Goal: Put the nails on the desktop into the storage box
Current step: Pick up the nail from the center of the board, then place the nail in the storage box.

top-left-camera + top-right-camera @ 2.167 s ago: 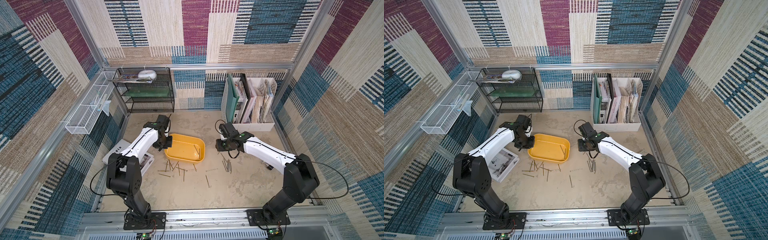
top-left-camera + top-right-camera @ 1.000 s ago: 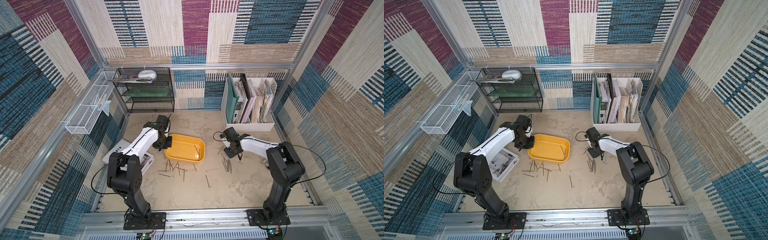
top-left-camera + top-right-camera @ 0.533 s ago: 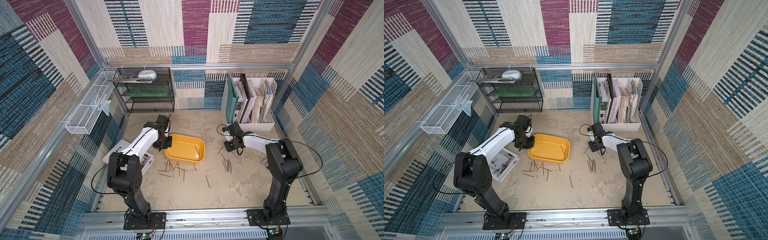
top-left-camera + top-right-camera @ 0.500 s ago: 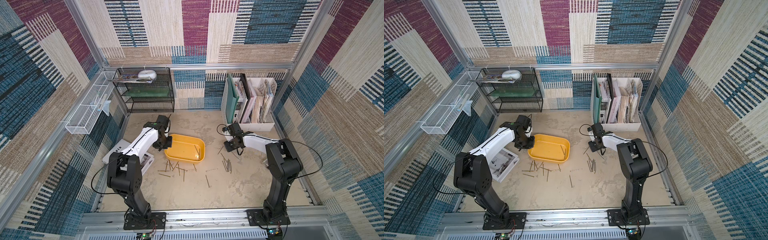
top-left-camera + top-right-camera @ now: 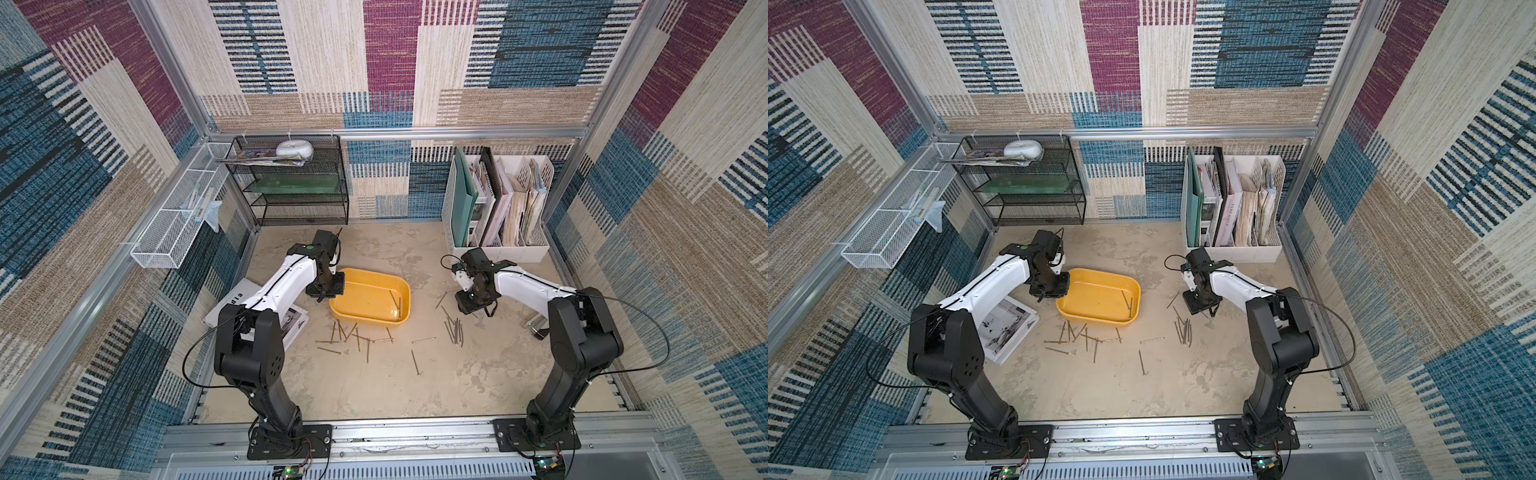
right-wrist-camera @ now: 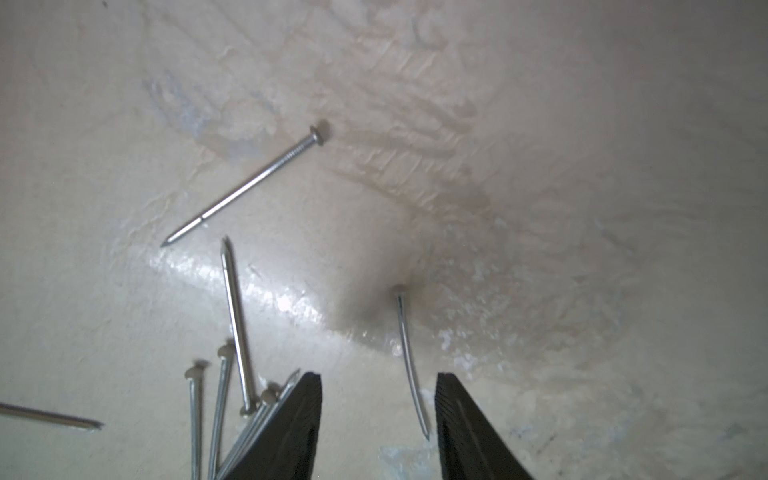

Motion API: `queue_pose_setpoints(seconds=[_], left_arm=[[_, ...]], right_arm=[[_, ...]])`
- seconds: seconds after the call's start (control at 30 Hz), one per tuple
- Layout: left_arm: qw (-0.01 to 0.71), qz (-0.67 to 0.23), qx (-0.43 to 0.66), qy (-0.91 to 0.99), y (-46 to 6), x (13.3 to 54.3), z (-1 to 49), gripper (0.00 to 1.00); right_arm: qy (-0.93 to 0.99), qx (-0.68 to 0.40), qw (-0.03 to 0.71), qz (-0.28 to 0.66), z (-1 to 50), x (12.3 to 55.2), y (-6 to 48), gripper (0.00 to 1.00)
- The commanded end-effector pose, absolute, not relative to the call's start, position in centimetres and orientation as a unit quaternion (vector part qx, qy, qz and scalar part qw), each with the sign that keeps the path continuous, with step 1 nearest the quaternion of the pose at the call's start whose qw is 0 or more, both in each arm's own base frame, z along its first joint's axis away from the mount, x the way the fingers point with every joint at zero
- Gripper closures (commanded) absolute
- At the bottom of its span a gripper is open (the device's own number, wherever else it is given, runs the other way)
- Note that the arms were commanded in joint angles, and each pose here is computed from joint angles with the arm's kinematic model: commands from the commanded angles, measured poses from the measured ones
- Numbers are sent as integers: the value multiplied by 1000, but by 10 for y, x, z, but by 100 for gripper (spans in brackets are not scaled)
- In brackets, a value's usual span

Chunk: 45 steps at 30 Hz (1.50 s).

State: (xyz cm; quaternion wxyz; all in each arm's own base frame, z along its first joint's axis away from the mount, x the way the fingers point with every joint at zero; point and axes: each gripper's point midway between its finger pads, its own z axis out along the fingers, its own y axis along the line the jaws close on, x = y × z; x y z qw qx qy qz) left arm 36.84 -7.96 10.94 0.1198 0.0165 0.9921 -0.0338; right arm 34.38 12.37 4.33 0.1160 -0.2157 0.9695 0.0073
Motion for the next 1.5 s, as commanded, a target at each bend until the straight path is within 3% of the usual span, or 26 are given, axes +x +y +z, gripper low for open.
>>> queue_pose_setpoints(seconds=[0.0, 0.3, 0.4, 0.57, 0.63, 0.7, 0.8, 0.9, 1.17, 1.33, 1.47], left_arm=[[121, -43, 22, 991, -83, 370, 112, 100], [121, -47, 21, 991, -84, 370, 112, 100], [122, -48, 22, 991, -84, 370, 112, 100], [123, -46, 21, 991, -83, 370, 113, 100], [123, -46, 22, 991, -84, 370, 113, 100], [123, -47, 22, 991, -84, 370, 113, 100], [123, -47, 22, 991, -84, 370, 113, 100], [122, -46, 22, 991, -84, 370, 113, 100], [121, -44, 21, 991, -83, 370, 112, 100], [122, -44, 21, 991, -83, 370, 112, 100], [123, -48, 21, 991, -84, 370, 113, 100]], right_arm=[[975, -211, 75, -8, 34, 326, 113, 50], [978, -205, 24, -10, -15, 317, 106, 52], [979, -203, 12, -6, -24, 315, 104, 57], [980, -197, -14, 9, -37, 310, 107, 90], [981, -192, -18, 11, -40, 310, 108, 99], [983, -185, -14, 7, -38, 312, 108, 100], [985, -167, 33, 22, -11, 330, 117, 100], [981, -138, 114, 78, 46, 353, 142, 100], [925, -149, 220, 273, 171, 350, 269, 100], [875, -131, 226, 408, 207, 342, 338, 100], [861, -123, 184, 458, 187, 338, 382, 100]])
